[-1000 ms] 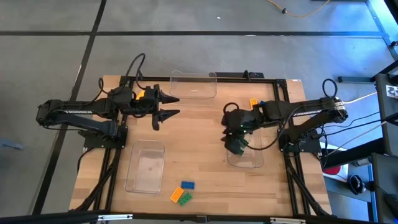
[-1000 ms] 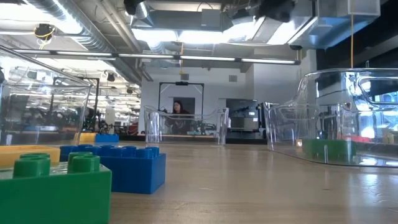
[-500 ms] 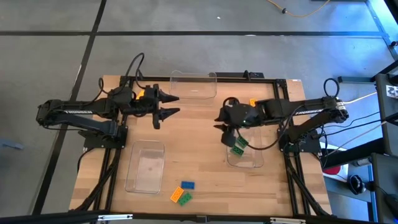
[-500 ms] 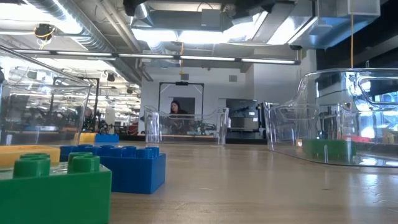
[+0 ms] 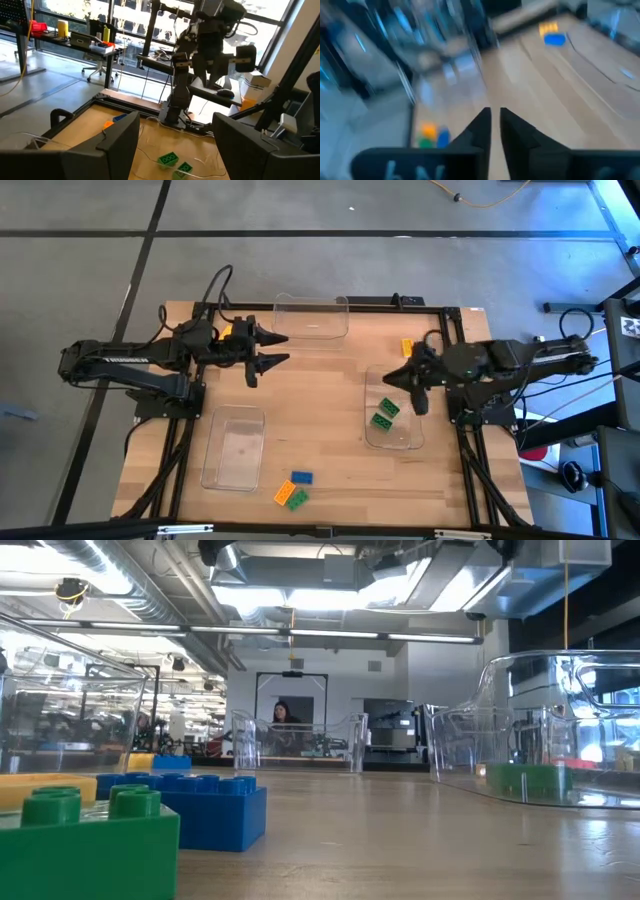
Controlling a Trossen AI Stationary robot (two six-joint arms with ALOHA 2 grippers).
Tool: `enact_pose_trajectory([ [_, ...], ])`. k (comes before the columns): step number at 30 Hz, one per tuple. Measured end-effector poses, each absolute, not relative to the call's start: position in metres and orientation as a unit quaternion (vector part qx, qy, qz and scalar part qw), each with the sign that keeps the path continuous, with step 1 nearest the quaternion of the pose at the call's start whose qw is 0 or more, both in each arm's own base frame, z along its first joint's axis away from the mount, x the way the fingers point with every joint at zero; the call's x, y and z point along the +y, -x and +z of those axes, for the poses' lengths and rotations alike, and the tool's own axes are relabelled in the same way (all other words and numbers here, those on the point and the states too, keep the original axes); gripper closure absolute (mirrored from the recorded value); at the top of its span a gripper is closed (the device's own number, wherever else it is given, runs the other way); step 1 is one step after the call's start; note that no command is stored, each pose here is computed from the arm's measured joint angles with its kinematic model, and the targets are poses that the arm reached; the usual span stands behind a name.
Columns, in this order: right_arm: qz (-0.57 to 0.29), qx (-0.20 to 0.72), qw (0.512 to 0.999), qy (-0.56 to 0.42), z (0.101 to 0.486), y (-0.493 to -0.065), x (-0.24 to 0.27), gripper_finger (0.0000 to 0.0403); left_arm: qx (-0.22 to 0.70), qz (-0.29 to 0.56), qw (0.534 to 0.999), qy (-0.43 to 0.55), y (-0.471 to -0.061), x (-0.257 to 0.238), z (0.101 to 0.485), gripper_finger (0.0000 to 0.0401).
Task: Sort & place blocks by color
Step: Put the green block into the bottom right transparent bin
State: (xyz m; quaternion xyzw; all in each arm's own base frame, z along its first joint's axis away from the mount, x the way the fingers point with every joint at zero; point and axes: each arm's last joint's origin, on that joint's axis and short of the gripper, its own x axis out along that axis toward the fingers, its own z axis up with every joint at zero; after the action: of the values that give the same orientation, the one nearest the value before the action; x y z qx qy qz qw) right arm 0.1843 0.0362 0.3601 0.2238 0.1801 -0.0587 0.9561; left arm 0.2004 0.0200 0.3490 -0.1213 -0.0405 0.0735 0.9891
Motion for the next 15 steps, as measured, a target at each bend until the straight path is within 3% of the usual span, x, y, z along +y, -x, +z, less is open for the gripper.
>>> enact_pose_trajectory([
  [3, -0.044, 0.077, 0.961, -0.262, 0.353, -0.184, 0.038, 0.0311, -0.040, 0.074, 0.990, 0.116, -0.200, 0.020, 0.349, 0.0158],
  [7, -0.030, -0.037, 0.959, -0.278, 0.352, -0.193, 0.039, 0.0223, -0.038, 0.061, 0.991, 0.115, -0.200, 0.019, 0.349, 0.0158],
  [12, -0.057, -0.058, 0.963, -0.257, 0.350, -0.200, 0.039, 0.0115, -0.037, 0.057, 0.991, 0.114, -0.201, 0.019, 0.349, 0.0158],
  [15, -0.058, -0.060, 0.964, -0.253, 0.350, -0.200, 0.039, 0.0080, -0.036, 0.057, 0.991, 0.113, -0.201, 0.019, 0.348, 0.0158],
])
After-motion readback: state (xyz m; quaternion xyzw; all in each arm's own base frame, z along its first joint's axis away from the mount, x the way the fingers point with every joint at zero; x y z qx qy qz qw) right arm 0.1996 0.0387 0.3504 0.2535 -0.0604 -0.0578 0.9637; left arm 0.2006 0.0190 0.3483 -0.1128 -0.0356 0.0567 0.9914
